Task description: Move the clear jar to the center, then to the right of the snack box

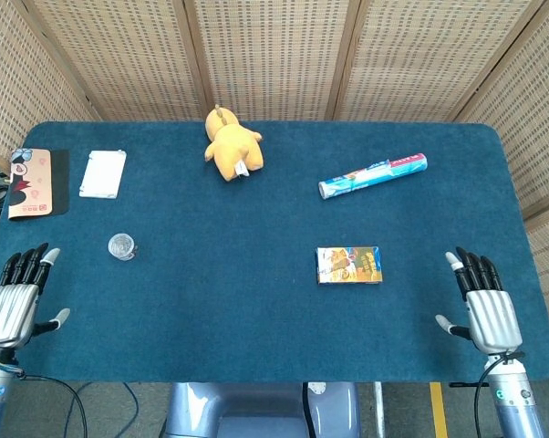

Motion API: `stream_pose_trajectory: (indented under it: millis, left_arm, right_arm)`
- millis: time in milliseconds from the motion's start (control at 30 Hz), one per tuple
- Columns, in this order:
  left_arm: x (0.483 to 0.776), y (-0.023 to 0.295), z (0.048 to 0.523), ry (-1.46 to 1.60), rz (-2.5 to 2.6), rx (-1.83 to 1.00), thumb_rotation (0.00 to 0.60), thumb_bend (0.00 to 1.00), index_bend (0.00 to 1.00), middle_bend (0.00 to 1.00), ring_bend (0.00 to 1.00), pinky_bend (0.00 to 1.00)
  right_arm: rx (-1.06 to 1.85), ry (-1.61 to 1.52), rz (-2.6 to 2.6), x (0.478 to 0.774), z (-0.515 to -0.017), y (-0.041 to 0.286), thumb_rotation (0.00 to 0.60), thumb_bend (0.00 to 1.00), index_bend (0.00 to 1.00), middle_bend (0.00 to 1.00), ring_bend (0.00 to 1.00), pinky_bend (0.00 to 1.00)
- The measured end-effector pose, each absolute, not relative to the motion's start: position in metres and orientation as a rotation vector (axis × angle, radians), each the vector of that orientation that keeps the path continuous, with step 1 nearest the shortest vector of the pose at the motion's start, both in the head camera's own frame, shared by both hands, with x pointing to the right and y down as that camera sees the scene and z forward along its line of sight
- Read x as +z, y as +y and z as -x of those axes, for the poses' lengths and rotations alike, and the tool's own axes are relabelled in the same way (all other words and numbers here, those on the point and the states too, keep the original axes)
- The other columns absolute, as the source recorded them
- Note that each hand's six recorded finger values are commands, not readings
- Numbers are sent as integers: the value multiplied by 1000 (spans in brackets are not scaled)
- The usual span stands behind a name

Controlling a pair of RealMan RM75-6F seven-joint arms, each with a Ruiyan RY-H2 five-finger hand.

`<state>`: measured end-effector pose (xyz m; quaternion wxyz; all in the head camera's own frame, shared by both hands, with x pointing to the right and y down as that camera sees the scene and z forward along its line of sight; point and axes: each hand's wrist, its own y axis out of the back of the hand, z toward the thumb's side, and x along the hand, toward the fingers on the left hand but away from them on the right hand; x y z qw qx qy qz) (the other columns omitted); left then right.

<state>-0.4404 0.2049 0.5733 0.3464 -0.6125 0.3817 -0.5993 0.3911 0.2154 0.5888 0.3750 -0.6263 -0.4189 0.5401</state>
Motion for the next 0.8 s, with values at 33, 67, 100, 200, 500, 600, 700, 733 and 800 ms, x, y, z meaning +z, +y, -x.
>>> stream_pose_trajectory:
  millis: [33, 67, 100, 200, 500, 600, 700, 733, 800]
  left_arm:
    - [574, 203, 442, 992, 1585, -1558, 600, 216, 0, 0, 0, 0]
    - [575, 200, 443, 992, 1582, -1559, 600, 216, 0, 0, 0, 0]
    - [575, 195, 444, 993, 1577, -1562, 600, 216, 0, 0, 0, 0]
    - [576, 179, 448, 981, 1562, -1568, 600, 216, 0, 0, 0, 0]
    - [590, 132, 449, 884, 1630, -1598, 600, 223, 7, 0, 0, 0]
    - [601, 117, 449, 849, 1675, -1628, 600, 226, 48, 0, 0, 0]
    - [613, 105, 449, 819, 1728, -1667, 600, 227, 64, 0, 0, 0]
    - [617, 102, 449, 808, 1741, -1681, 600, 226, 67, 0, 0, 0]
    - [626, 92, 450, 779, 1762, -1712, 600, 227, 71, 0, 0, 0]
  right_arm:
    - [1383, -1074, 1603, 589, -391, 215, 600, 0, 0, 0, 0, 0]
    - [1384, -1076, 1603, 588, -392, 215, 600, 0, 0, 0, 0, 0]
    - [1385, -1079, 1604, 588, -393, 215, 600, 0, 0, 0, 0, 0]
    - [1389, -1085, 1605, 588, -394, 214, 600, 0, 0, 0, 0, 0]
    - [1402, -1071, 1611, 592, -394, 215, 600, 0, 0, 0, 0, 0]
    - [1405, -1069, 1611, 593, -393, 215, 600, 0, 0, 0, 0, 0]
    - [1412, -1067, 1615, 594, -394, 216, 600, 0, 0, 0, 0, 0]
    - [1413, -1066, 1615, 594, -394, 216, 600, 0, 0, 0, 0, 0]
    - [1413, -1068, 1616, 594, -394, 215, 600, 0, 0, 0, 0, 0]
